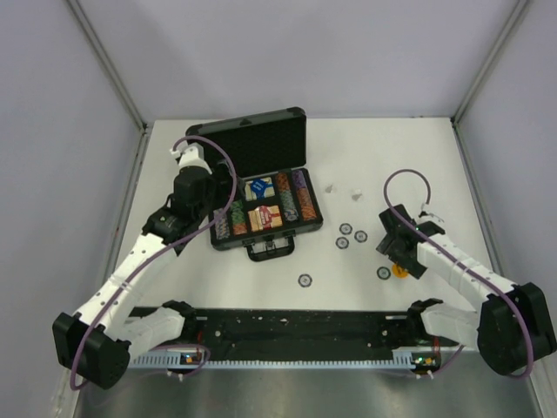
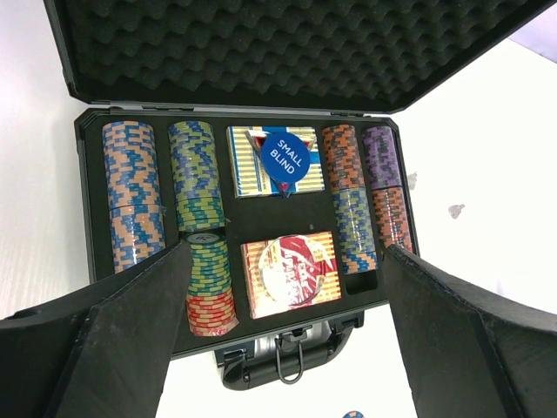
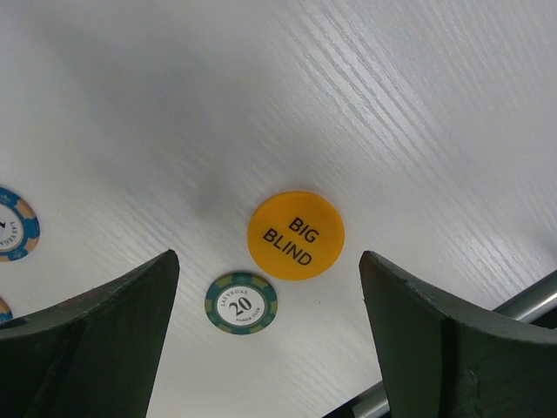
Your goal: Pack up texas hold em set
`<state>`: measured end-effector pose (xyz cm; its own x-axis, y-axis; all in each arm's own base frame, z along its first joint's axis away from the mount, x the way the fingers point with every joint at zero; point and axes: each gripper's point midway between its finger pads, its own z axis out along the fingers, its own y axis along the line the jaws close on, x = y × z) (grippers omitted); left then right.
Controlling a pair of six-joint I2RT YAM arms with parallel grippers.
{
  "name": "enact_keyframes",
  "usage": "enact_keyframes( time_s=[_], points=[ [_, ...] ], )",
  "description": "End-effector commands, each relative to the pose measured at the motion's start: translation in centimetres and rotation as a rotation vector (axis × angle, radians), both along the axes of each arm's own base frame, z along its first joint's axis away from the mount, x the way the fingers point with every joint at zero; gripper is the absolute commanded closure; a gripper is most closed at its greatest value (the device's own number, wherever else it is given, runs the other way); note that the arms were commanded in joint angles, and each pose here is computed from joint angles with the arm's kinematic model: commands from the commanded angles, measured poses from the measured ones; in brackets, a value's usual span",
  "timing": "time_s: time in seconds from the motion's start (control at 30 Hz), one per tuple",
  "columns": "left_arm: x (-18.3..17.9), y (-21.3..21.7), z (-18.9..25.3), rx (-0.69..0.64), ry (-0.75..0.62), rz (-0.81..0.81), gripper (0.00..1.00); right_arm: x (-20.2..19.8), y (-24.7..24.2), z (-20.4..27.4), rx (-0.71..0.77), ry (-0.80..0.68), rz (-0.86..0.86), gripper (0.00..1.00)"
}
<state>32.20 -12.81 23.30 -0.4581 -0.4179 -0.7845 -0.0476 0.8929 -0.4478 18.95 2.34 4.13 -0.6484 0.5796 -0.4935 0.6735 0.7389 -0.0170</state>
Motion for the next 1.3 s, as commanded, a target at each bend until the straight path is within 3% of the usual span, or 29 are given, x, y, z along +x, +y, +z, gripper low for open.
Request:
enact_keyframes(
  time_s=[0.0, 0.53, 0.73, 1.07, 1.27],
  points=[
    [0.7, -0.4, 1.5, -0.020, -0.065, -0.013, 0.05, -0.2, 0.2, -0.5, 0.051, 0.007, -0.051, 0.16],
    [0.6, 0.0, 1.6, -0.019, -0.069, 0.002, 0.05, -1.0, -0.2, -3.5, 0.103, 0.081, -0.152, 0.22],
    [0.6, 0.1, 1.8, -0.016, -0.075, 0.008, 0.05, -0.8, -0.1, -4.0, 0.106, 0.097, -0.146, 0.30],
    [0.5, 0.3, 2.0, -0.016, -0.078, 0.015, 0.05, -0.6, 0.0, -4.2, 0.100, 0.104, -0.107, 0.57],
    [0.5, 0.3, 2.0, -0.013, -0.079, 0.017, 0.05, 0.8, 0.4, -3.3, 0.117, 0.031, -0.062, 0.58]
  ],
)
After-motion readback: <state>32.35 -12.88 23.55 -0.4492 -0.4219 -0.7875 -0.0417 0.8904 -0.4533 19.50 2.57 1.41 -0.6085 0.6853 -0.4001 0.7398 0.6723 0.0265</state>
